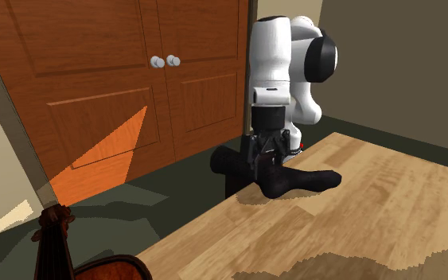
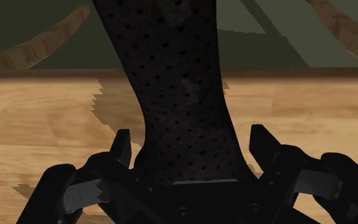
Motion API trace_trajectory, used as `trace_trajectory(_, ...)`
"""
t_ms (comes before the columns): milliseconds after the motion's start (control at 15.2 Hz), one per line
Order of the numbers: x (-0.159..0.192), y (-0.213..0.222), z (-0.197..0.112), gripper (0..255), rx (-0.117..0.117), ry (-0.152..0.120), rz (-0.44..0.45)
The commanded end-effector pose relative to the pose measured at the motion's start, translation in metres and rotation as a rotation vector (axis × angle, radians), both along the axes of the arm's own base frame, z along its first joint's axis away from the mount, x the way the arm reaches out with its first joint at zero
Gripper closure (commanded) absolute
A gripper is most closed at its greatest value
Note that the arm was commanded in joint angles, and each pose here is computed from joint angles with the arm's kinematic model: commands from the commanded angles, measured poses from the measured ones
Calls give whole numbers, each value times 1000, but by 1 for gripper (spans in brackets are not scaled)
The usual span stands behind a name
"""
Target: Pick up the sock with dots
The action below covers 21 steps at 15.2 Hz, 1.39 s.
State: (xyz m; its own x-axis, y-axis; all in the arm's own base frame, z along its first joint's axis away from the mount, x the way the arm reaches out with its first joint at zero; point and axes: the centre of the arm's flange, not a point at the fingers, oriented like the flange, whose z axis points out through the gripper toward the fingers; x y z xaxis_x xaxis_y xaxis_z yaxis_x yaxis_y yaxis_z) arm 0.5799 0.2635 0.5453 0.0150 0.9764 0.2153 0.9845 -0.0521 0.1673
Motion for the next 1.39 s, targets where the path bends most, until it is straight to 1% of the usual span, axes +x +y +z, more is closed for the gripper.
trace_trajectory(0, 0, 0, -2, 255, 0, -1, 0)
trace_trajectory(594, 0, 0, -2, 255, 0, -1, 0)
trace_trajectory(1320, 0, 0, 56, 255, 0, -1, 0)
